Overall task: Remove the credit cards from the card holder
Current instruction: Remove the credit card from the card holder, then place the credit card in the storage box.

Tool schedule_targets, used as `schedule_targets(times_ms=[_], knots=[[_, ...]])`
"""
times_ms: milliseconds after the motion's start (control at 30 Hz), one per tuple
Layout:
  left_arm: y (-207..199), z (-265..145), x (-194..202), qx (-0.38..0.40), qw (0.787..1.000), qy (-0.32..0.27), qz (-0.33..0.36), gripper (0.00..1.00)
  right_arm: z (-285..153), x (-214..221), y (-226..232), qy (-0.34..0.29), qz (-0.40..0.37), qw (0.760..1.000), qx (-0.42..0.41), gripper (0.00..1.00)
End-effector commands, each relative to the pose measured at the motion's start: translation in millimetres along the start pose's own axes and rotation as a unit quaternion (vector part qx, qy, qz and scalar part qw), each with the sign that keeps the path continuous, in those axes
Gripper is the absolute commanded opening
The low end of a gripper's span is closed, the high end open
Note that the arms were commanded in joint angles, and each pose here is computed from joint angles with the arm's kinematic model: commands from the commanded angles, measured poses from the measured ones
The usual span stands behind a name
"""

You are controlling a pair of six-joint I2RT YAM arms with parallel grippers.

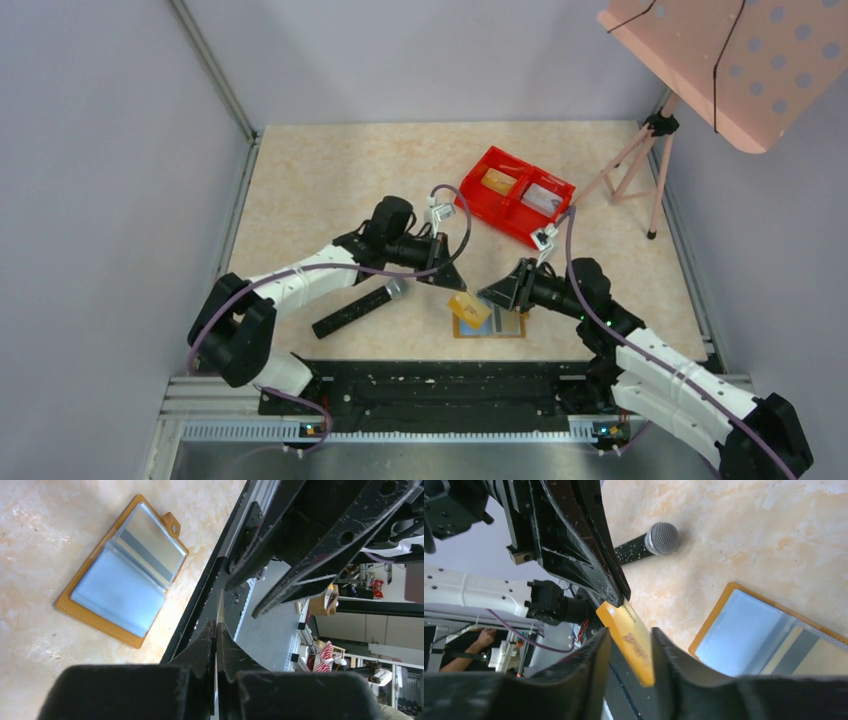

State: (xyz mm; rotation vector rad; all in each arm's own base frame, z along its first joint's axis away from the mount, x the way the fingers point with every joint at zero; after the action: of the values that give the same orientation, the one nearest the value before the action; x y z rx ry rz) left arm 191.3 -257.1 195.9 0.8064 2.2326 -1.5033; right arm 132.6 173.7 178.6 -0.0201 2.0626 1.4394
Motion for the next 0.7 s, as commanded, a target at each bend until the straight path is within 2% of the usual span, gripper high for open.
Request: schedule_targets(times_ms=[0, 100, 400, 567, 667], knots=[[-19, -8, -15, 0.017, 0.998, -0.048, 0.022, 0.00, -3, -16, 15, -0.061, 0.010, 0.998, -0.030, 0.43], [-23, -12, -20, 0.003, 0.997, -0.070, 0.024, 0.00, -5, -12, 12, -0.073, 0.033, 0.996, -0.031, 0.53], [-34, -24, -32, -0.023, 0.990, -0.141, 0.022, 0.00, -6, -6, 4, -0.092, 0.058, 0.993, -0.045, 0.58], [-41, -28, -35, -0.017, 0.987, -0.157, 0.018, 0.00, -5, -8, 10, -0.088, 0.052, 0.992, -0.068, 0.51], [-40, -28, -36, -0.020, 0.986, -0.164, 0.011, 0.00, -4, -9, 12, -0.090, 0.048, 0.992, -0.077, 0.41]])
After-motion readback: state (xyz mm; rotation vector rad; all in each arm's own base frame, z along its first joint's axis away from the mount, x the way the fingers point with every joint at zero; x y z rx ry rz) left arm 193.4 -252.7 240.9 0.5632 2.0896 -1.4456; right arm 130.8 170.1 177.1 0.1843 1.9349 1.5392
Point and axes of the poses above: each gripper's point midway between its finger pads, its own z axis out along the fingers, its own y axis along the line the jaws close on, x = y × z, the point moved 8 cm from there along -z, back along the fingers, and after that the axes turned 8 degrees about z, right-handed, at the moved point
